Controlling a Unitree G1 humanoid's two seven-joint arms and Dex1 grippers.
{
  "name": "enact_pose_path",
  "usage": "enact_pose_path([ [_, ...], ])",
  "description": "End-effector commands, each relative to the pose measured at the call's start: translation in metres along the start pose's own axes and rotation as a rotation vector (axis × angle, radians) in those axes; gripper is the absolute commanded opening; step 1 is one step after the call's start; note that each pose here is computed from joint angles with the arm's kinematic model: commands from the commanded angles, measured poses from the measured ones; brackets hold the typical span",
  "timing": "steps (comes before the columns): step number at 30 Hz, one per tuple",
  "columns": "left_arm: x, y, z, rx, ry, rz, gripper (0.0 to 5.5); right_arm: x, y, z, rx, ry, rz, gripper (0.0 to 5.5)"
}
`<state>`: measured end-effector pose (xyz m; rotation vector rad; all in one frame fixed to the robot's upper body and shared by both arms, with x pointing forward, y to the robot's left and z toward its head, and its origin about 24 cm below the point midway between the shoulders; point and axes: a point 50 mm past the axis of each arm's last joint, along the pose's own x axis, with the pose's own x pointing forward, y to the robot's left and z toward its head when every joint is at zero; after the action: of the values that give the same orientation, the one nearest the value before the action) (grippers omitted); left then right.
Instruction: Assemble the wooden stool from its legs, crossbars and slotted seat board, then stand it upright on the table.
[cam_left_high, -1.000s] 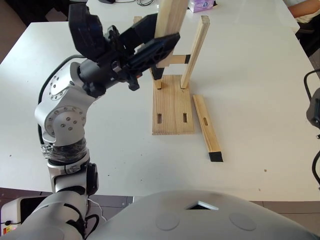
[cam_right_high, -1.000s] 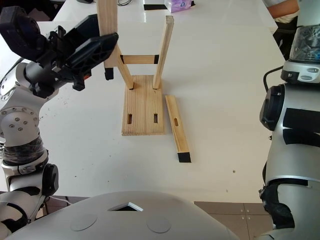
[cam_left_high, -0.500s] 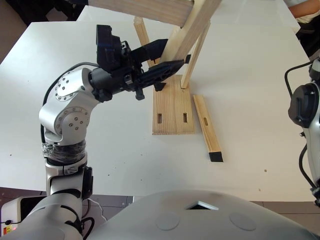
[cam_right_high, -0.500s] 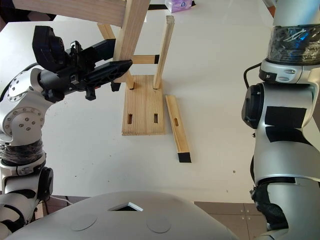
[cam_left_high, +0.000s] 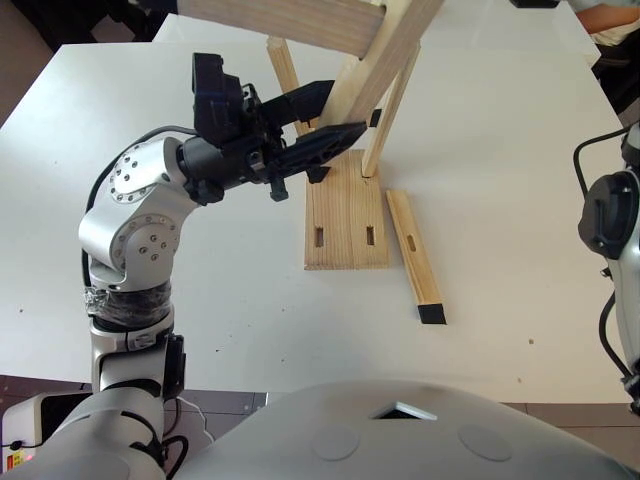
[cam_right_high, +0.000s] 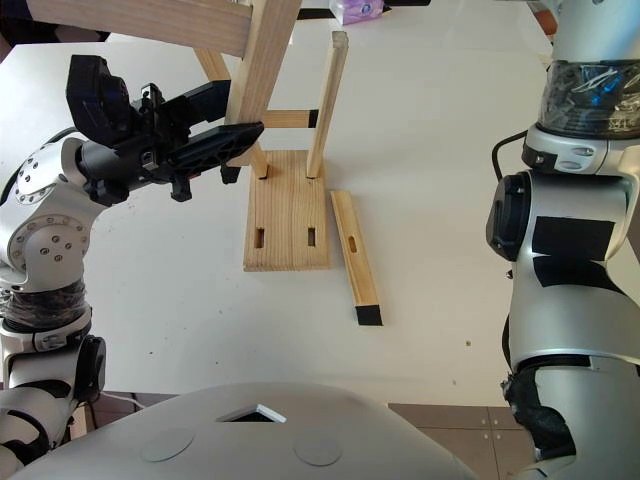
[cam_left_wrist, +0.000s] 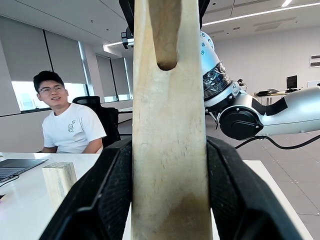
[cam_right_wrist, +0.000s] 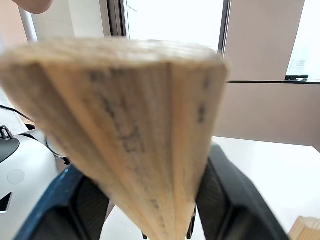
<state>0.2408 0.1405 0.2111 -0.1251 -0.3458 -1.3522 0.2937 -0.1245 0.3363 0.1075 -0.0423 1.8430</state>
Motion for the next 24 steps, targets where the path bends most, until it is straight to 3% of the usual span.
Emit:
enact_pose_path([
  [1,-0.001,0.001,-0.001,0.006,0.011,0.012,1.99,-0.002,0.004,-0.003,0.015,-0.009,0.013,2.15],
  [11,0.004,0.006,0.0,-0.002,-0.003,0.025,1.99,0.001,0.007,-0.01,0.022,-0.024,0.021,2.14],
  [12,0.004,0.005,0.0,-0.012,-0.003,0.021,2.35,0.001,0.007,-0.01,0.022,-0.028,0.019,2.14],
  [19,0.002,0.004,-0.007,-0.03,0.008,0.056,3.4,-0.003,0.005,-0.007,0.025,-0.048,-0.002,2.11],
  [24,-0.009,-0.001,-0.012,-0.017,0.061,0.079,3.45,-0.011,0.002,-0.005,-0.001,-0.057,-0.058,2.08],
])
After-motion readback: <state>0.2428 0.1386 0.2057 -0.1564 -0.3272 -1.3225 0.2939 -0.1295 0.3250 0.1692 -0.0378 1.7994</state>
